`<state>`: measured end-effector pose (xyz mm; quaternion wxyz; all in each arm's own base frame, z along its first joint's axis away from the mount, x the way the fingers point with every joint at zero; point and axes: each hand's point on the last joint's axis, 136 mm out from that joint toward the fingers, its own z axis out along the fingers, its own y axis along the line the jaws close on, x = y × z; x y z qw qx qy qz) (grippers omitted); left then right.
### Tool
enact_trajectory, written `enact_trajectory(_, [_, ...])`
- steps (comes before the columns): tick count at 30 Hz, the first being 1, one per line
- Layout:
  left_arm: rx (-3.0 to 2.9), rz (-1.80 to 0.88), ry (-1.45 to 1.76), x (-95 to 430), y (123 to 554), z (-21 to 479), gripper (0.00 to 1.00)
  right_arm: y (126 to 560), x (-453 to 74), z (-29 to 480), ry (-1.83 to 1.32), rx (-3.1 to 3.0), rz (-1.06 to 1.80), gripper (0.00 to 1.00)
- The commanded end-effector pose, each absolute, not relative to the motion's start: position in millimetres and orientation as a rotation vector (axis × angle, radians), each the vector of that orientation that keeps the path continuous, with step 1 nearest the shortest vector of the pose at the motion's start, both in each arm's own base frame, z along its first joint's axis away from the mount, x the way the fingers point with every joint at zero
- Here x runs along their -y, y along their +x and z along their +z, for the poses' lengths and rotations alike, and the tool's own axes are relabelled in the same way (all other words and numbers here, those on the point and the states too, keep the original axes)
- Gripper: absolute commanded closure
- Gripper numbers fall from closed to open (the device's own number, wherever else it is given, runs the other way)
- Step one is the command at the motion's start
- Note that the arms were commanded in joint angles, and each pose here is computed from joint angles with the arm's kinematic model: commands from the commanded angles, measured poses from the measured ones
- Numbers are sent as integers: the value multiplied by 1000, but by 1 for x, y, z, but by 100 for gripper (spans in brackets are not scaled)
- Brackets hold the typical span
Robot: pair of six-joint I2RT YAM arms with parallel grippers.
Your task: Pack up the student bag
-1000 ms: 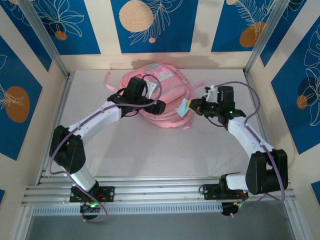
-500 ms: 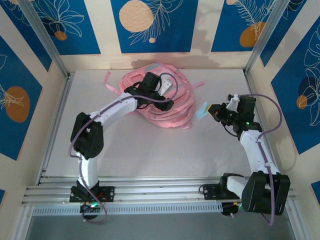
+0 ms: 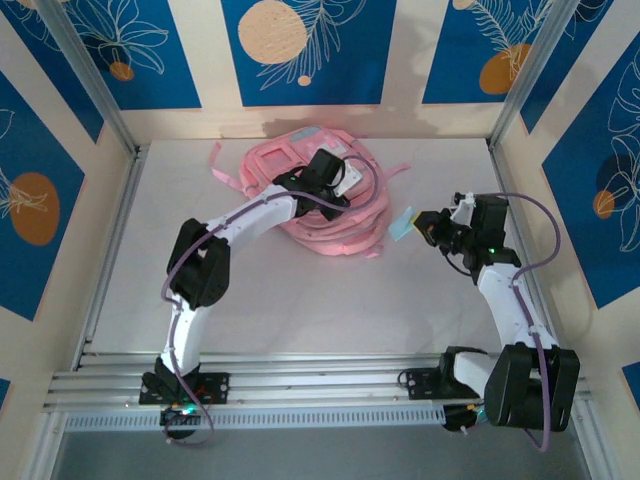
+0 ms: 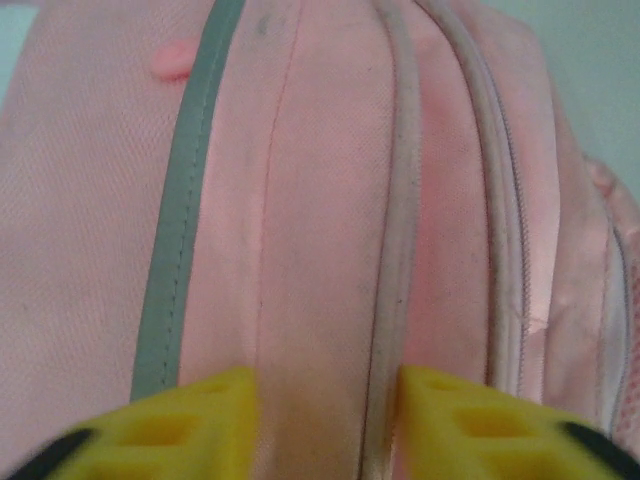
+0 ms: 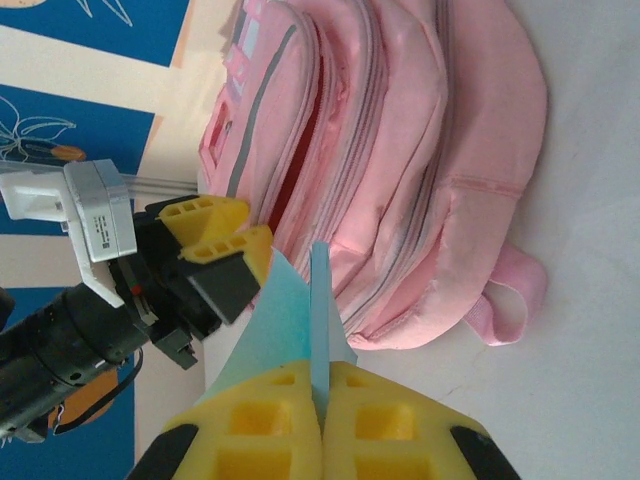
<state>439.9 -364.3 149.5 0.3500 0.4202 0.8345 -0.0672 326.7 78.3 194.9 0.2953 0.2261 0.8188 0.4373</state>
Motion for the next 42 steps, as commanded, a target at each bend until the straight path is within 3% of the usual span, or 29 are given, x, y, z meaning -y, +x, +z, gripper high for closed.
enact_trajectory(1, [-2124, -155, 1095, 367, 449, 161, 77, 329, -87, 194, 575, -2186, 1184, 100])
enact_trajectory(6, [-2128, -155, 1107, 366, 446, 162, 100, 335, -100, 193, 534, -2210, 1178, 100])
enact_trajectory(19, [-2221, -206, 1093, 356, 448, 144, 100, 374, -131, 202, 495, -2172, 1220, 100])
enact_trajectory(29, [-2229, -225, 870, 337, 471, 182, 100, 396, -140, 205, 545, -2104, 1252, 100])
enact_trajectory(42, [-2248, -223, 820, 331, 479, 179, 100, 447, -175, 191, 707, -1972, 1366, 100])
